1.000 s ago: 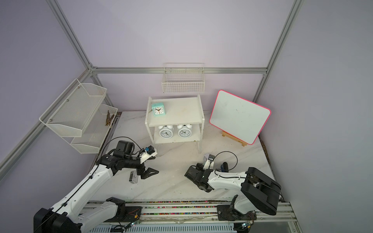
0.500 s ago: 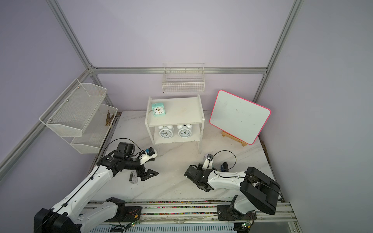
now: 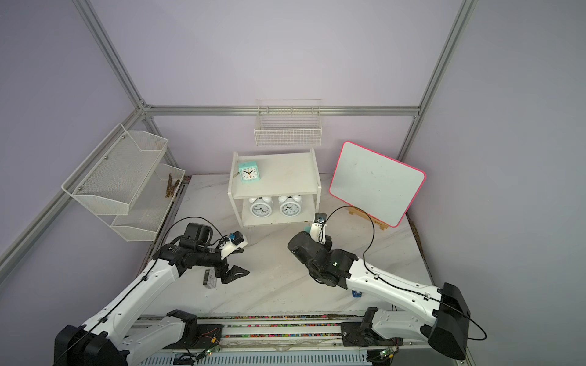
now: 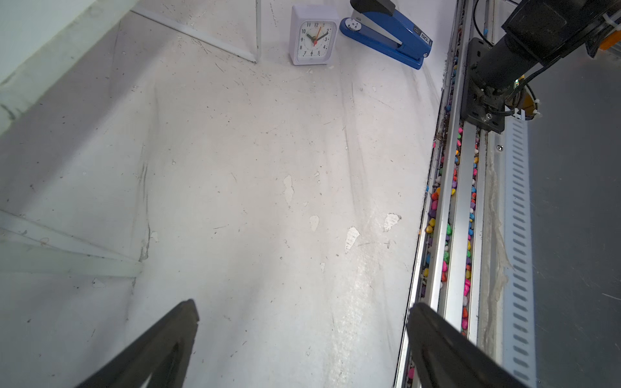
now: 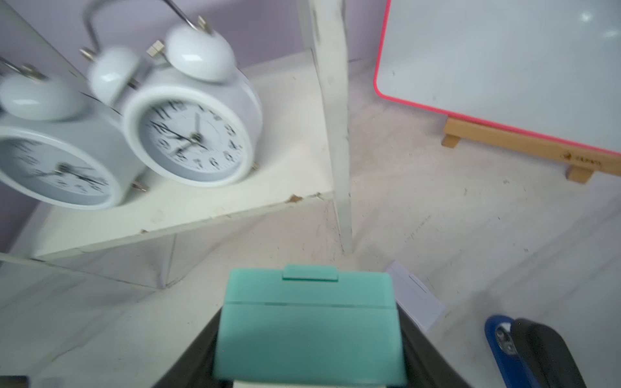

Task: Place the alarm clocks on the shelf by style
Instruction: Pick up the alarm from the center of the board.

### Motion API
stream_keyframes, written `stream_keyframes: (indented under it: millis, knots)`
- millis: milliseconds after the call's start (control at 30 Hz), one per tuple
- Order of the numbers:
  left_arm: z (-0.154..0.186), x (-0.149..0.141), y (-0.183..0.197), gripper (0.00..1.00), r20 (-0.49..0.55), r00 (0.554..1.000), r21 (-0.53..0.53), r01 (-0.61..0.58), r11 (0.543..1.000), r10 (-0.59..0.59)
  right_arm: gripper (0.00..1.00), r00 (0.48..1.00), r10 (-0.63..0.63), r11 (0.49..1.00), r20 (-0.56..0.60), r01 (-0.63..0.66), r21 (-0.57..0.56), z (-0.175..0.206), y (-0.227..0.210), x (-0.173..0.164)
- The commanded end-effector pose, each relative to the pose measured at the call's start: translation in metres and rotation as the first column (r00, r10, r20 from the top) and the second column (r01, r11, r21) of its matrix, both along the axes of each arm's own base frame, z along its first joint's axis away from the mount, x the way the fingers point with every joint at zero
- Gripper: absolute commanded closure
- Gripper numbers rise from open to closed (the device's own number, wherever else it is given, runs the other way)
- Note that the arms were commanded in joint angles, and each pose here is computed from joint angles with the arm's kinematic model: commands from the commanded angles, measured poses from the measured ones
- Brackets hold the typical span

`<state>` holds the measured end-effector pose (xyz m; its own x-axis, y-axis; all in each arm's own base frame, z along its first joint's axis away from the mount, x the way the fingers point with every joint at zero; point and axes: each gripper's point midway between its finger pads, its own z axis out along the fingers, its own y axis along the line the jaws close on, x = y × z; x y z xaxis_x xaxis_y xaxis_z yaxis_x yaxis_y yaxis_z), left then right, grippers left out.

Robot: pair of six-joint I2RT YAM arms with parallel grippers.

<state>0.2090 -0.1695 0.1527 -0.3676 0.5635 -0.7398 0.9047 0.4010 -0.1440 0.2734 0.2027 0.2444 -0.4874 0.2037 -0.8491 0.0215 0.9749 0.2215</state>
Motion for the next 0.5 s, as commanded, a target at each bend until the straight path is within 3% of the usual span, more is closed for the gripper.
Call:
stream_keyframes:
  millis: [0, 233, 467]
  knots:
    - [0.009, 0.004, -0.003, 0.00, 0.046, 0.999, -0.016, 0.015, 1.000, -0.014, 0.64, 0.992, 0.119, 0.991, 0.042, -0.116, -0.060, 0.050, 0.009, 0.000]
    - [0.011, 0.004, -0.003, 0.00, 0.048, 0.999, -0.020, 0.010, 1.000, -0.009, 0.65, 0.973, 0.189, 0.978, 0.136, -0.174, -0.116, 0.148, 0.036, 0.018]
    - [0.016, 0.003, -0.003, 0.00, 0.069, 0.998, -0.024, 0.008, 1.000, -0.006, 0.65, 0.959, 0.229, 0.968, 0.166, -0.206, -0.143, 0.196, 0.063, 0.048]
